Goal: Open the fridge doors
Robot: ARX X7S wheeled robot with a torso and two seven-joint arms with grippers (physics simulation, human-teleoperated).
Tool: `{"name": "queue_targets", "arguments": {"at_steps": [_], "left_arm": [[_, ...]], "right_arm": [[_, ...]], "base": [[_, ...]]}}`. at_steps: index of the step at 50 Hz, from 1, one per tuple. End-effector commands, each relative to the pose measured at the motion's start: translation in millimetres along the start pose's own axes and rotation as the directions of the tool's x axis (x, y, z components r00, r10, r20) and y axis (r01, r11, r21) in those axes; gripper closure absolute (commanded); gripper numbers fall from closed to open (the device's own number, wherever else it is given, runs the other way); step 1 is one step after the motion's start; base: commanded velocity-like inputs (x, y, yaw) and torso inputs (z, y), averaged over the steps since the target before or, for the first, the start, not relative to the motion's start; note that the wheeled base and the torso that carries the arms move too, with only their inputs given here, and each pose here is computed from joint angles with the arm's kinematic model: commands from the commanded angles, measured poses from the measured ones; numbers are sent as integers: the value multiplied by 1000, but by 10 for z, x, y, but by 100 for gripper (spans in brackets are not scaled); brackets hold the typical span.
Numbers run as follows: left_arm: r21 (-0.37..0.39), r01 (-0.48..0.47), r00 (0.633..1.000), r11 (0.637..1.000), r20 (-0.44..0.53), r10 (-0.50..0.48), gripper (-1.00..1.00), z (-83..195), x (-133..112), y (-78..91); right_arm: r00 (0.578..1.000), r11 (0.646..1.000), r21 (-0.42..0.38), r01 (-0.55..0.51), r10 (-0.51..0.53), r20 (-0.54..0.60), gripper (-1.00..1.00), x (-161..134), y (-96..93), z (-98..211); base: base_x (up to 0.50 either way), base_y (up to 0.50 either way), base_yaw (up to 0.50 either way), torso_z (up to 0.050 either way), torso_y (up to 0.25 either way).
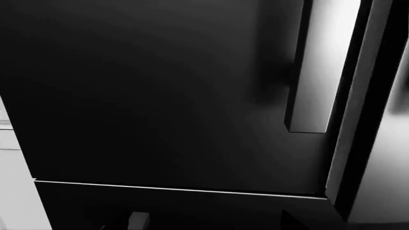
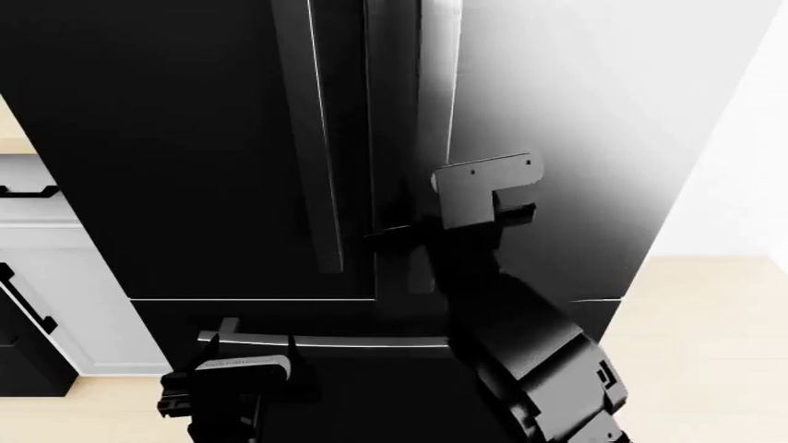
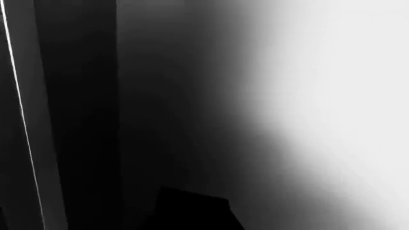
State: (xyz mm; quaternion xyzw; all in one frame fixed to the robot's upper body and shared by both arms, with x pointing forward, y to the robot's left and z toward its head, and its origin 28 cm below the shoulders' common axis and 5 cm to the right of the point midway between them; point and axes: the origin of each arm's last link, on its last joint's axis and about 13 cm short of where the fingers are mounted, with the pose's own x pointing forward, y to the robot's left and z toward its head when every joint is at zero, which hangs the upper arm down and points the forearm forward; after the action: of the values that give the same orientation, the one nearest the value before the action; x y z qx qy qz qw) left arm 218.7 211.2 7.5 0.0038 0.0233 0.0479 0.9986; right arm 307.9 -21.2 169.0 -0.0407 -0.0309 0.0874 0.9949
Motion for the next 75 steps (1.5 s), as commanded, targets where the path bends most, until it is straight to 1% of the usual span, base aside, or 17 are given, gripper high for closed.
{"name": "queue_targets", "arguments": {"at_steps": [1, 6, 9, 11, 13, 19, 20, 23, 24, 29, 37, 39, 41, 45, 47, 57, 75], "left_arm": [[-17, 24, 1000, 1000, 11, -24, -100, 13, -8, -14], [-17, 24, 1000, 1000, 11, -24, -100, 29, -7, -16], [-16, 24, 1000, 1000, 11, -24, -100, 11, -4, -17], [-16, 24, 1000, 1000, 11, -24, -100, 11, -3, -17], [-16, 24, 1000, 1000, 11, -24, -100, 13, -5, -18], [-16, 23, 1000, 1000, 11, -23, -100, 10, -10, -17], [-16, 23, 1000, 1000, 11, -23, -100, 11, -11, -18], [-15, 23, 1000, 1000, 11, -23, -100, 11, -12, -18], [-14, 23, 1000, 1000, 12, -23, -100, 9, -12, -20], [-14, 24, 1000, 1000, 13, -24, -100, 10, -15, -23], [-11, 25, 1000, 1000, 14, -25, -100, 10, -14, -25], [-11, 26, 1000, 1000, 14, -26, -100, 9, -15, -25], [-12, 26, 1000, 1000, 14, -26, -100, 10, -16, -24], [-12, 26, 1000, 1000, 15, -26, -100, 11, -20, -20], [-12, 26, 1000, 1000, 14, -26, -100, 10, -19, -21], [-7, 25, 1000, 1000, 14, -25, -100, 12, -18, -27], [-7, 25, 1000, 1000, 13, -25, -100, 11, -16, -25]], "right_arm": [[995, 992, 122, -21, 9, 102, 100, -292, 1, 71], [995, 986, 168, -18, 0, 104, 100, -382, -34, 69], [996, 969, 247, -28, 5, 92, 100, -434, -68, 44], [996, 966, 256, -28, 4, 93, 100, -455, -83, 45], [996, 937, 345, -51, 24, 84, 100, -497, -100, 45], [995, 952, 306, -14, -18, 100, 100, -621, -159, 27], [996, 960, 279, -34, 10, 88, 100, -642, -164, 1], [996, 955, 296, -31, 4, 91, 100, -660, -181, -2], [995, 954, 299, -25, -4, 96, 100, -728, -237, -11], [997, 965, 262, -35, 16, 72, 100, -840, -307, -59], [998, 986, 165, -29, 19, 64, 100, -1008, -391, 56], [996, 976, 204, -70, 59, 62, 100, -1059, -406, 94], [998, 987, 153, -54, 48, 43, 100, -1090, -422, 105], [994, 988, 106, -112, 110, 23, 100, -1162, -461, 135], [990, 984, 104, -142, 143, 1, 100, -1190, -476, 127], [994, 981, 163, -109, 109, 6, 100, -1336, -667, 147], [993, 983, 141, -117, 118, 3, 100, -1440, -694, 121]], "base": [[0, 0, 0, 0, 0], [0, 0, 0, 0, 2], [-3, 0, 0, 0, 3], [0, 0, 0, 0, 0], [0, 0, 0, 0, 0], [0, 0, 0, 0, 0], [0, 0, 0, 0, 0], [0, 0, 0, 0, 0], [0, 0, 0, 0, 0], [0, 0, -1, 0, 0], [0, 0, -1, 0, 0], [-5, 0, -1, 0, 0], [0, 0, 0, 0, 5], [0, 0, -1, 0, 0], [0, 0, 0, 0, 0], [-1, 0, -1, 0, 2], [-1, 0, -1, 0, 1]]}}
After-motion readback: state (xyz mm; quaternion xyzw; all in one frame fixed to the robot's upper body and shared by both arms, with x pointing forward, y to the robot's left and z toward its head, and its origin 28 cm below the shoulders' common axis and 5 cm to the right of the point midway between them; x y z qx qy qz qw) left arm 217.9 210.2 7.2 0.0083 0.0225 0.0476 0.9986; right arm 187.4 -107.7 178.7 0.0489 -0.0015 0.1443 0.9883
